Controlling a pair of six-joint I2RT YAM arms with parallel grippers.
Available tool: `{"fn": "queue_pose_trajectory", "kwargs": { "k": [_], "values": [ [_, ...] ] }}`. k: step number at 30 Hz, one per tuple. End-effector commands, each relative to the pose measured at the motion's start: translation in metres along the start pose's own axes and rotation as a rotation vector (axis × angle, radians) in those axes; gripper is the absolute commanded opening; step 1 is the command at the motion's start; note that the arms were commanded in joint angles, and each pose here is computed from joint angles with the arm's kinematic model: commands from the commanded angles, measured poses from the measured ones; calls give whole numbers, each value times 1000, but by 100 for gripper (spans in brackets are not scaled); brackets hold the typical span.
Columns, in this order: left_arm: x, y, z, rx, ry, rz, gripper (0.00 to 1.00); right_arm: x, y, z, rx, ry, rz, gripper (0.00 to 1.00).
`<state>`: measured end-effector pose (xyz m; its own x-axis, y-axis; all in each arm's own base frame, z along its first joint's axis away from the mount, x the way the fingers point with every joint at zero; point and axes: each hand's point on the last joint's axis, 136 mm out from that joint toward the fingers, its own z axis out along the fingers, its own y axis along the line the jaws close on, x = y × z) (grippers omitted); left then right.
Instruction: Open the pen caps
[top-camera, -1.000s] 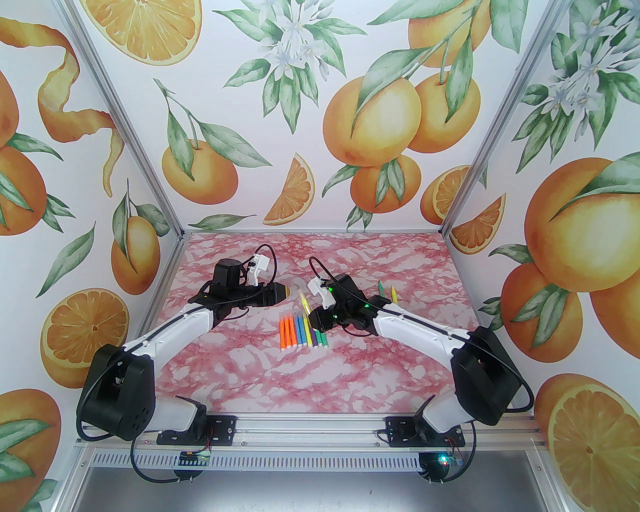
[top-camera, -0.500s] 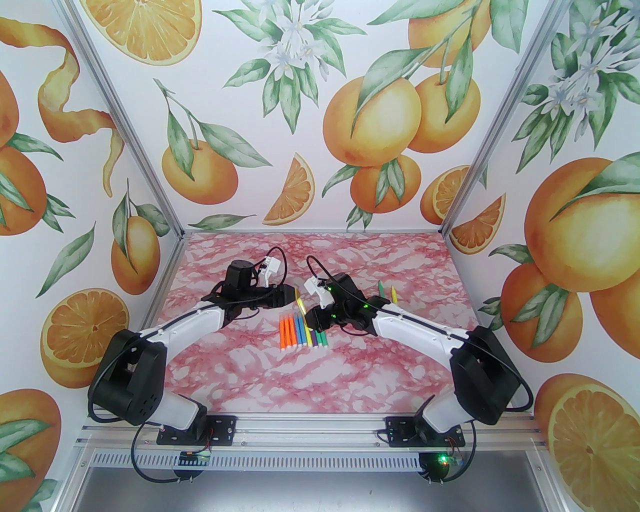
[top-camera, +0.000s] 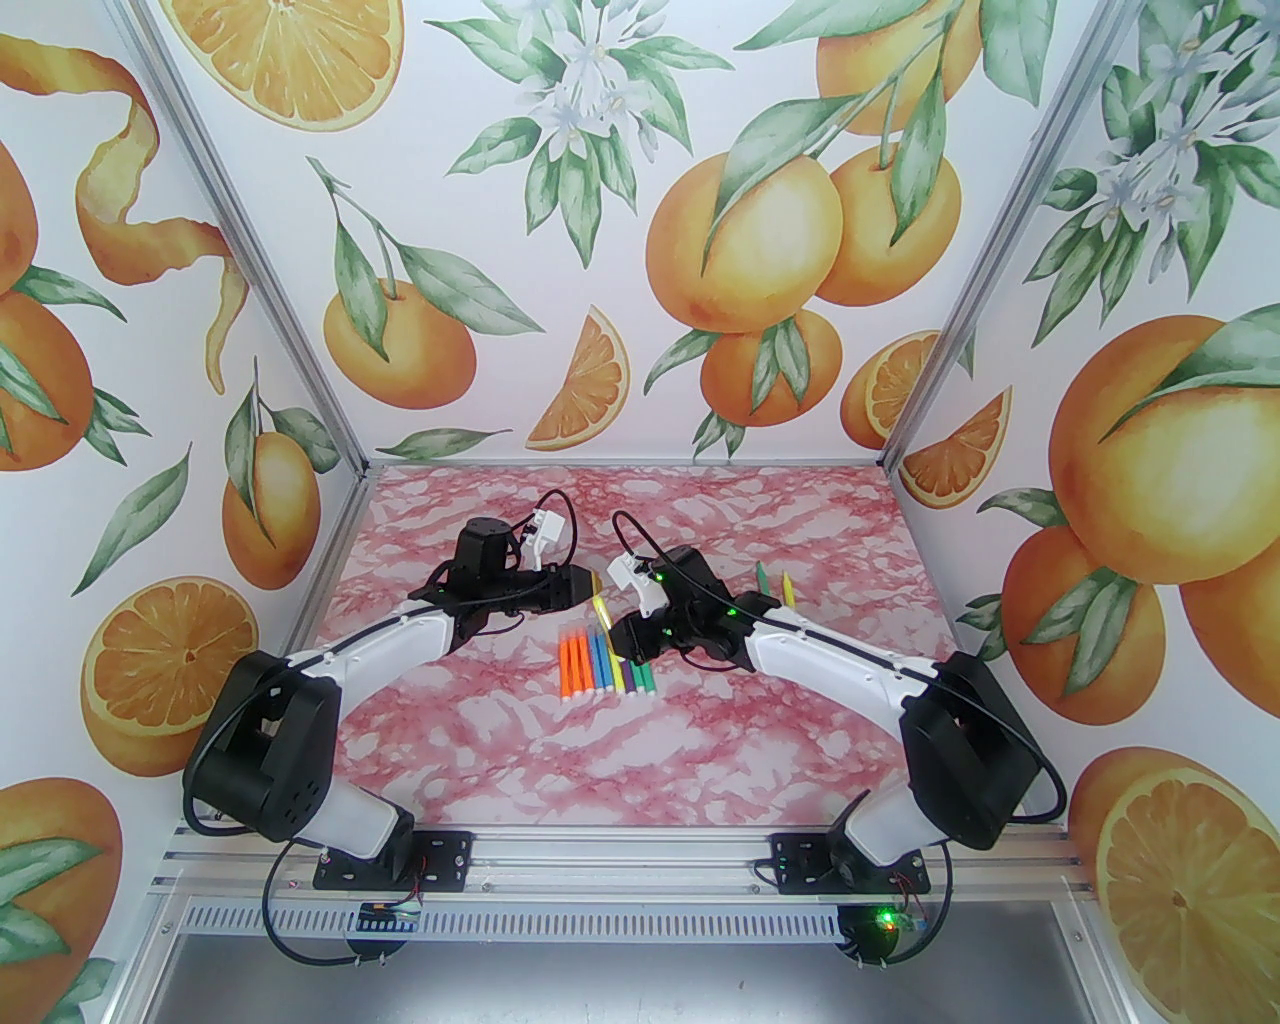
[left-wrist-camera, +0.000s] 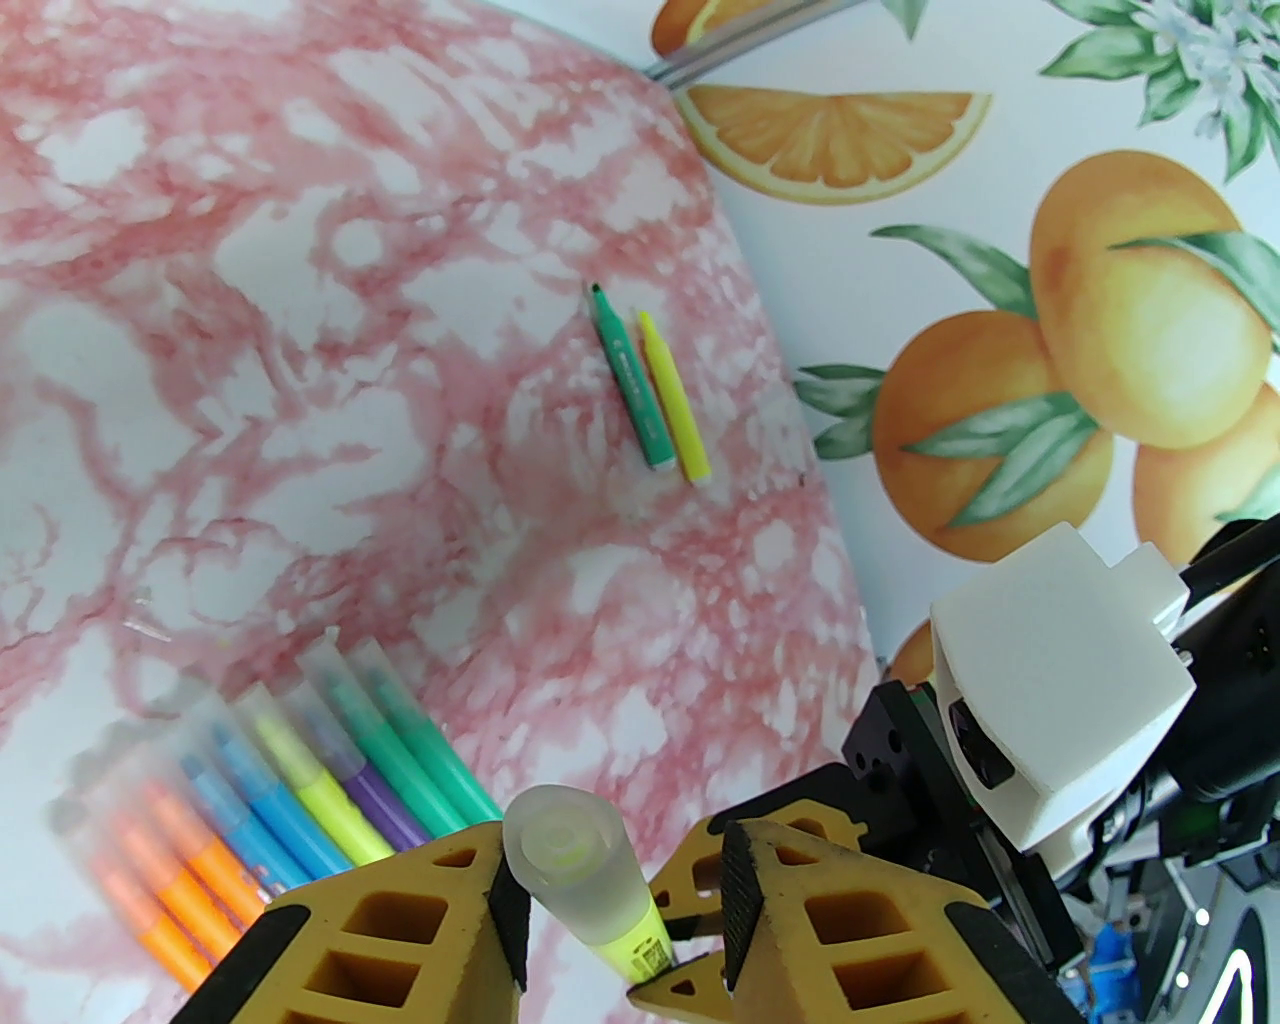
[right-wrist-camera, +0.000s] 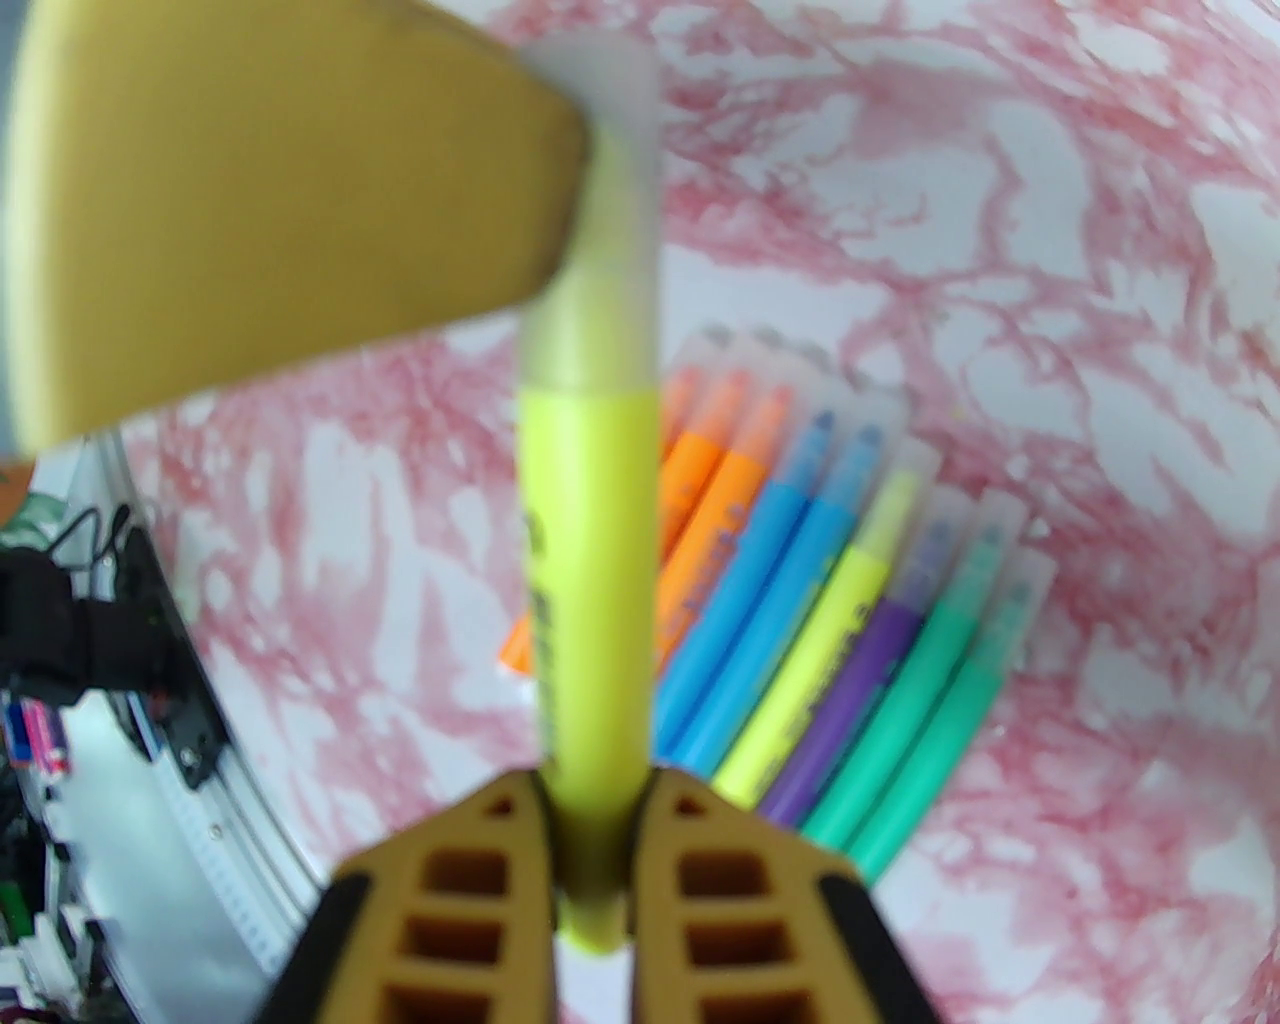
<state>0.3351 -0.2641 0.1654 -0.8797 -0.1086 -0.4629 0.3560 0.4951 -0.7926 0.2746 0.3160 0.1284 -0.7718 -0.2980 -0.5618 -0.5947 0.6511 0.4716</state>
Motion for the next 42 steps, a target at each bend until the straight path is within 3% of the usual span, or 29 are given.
{"fn": "queue_pose_trajectory", "kwargs": {
  "k": [1, 11, 19, 25, 29, 38, 42],
  "values": [
    [-12, -19, 3, 54, -18, 42, 33, -13, 13, -5, -44, -45, -43, 0],
    [-13, -21, 5, 69, -17, 32, 15, -11, 9, -1, -33, -38, -41, 1],
    [-14, -25, 6, 89, -12, 24, 1, -13, 10, -1, -40, -47, -50, 27],
    [-14, -28, 4, 96, -12, 22, 0, -13, 11, 2, -47, -46, -52, 32],
    [-14, -27, 4, 94, -12, 20, 0, -12, 11, 3, -52, -42, -52, 29],
    [-18, -29, 4, 93, -19, 24, 0, -5, 7, 5, -42, -14, -47, 1],
    [-30, -28, 1, 67, -44, 41, 0, 9, 4, 6, -32, 37, -46, 0]
  ]
}}
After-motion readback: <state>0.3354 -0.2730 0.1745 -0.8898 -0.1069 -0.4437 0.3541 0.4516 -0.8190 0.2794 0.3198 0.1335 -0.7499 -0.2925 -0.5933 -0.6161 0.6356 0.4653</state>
